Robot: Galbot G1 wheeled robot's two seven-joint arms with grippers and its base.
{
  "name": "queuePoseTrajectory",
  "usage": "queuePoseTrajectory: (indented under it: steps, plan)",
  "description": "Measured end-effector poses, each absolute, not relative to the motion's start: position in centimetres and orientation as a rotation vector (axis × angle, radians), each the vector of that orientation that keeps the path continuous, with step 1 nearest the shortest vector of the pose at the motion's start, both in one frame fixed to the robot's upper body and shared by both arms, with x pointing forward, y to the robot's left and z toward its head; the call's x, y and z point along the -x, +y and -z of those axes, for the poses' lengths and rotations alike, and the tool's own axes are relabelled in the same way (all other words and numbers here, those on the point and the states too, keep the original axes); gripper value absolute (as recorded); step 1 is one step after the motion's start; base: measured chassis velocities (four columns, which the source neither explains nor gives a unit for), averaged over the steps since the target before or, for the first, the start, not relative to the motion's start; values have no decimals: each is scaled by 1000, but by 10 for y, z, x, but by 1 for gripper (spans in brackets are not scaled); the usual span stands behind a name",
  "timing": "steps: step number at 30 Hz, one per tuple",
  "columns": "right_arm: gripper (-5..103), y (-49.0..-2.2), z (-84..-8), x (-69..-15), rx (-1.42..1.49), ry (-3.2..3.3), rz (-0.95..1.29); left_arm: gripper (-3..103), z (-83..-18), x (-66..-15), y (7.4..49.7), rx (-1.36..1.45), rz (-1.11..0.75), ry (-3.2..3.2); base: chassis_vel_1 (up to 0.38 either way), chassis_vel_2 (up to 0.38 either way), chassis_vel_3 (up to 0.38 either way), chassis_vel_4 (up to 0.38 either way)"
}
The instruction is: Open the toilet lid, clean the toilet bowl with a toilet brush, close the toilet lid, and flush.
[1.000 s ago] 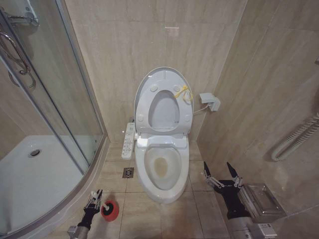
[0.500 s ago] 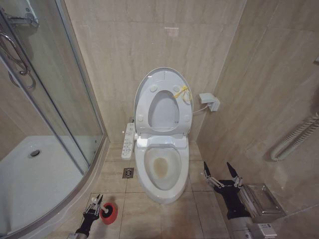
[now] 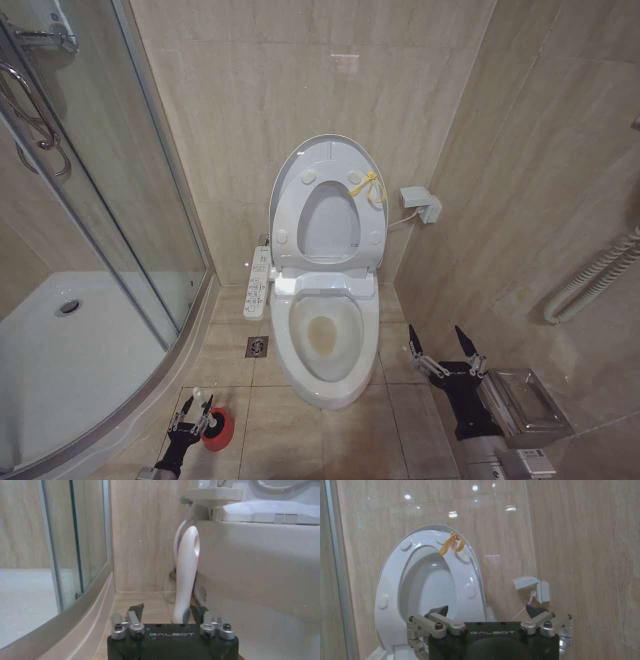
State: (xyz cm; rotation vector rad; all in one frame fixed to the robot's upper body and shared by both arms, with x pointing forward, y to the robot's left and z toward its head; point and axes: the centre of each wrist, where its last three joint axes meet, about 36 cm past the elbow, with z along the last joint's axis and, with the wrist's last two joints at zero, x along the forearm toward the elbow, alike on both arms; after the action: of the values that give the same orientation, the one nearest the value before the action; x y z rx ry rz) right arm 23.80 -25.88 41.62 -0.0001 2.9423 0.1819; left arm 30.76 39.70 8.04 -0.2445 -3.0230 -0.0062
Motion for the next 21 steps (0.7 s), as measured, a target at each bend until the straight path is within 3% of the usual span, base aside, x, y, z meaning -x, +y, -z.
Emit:
queuePoseTrajectory:
  steps: [5, 6, 13, 14, 21]
  plan:
    - [100, -259, -416, -238, 0, 2942, -182, 61, -90, -297, 400, 254, 31, -3052, 0, 0, 0, 0]
    - [100, -259, -416, -238, 0, 2942, -182, 88, -94, -295, 400, 253, 33, -3069, 0, 0, 0, 0]
    - [100, -259, -416, -238, 0, 2942, -182, 88, -119, -291, 392, 282, 26, -3161, 0, 0, 0, 0]
    - [100, -259, -416, -238, 0, 2942, -182, 100, -129, -295, 386, 296, 20, -3195, 0, 0, 0, 0]
    - [100, -259, -416, -238, 0, 2942, -182, 100, -188, -312, 363, 315, 37, -3350, 0, 0, 0, 0]
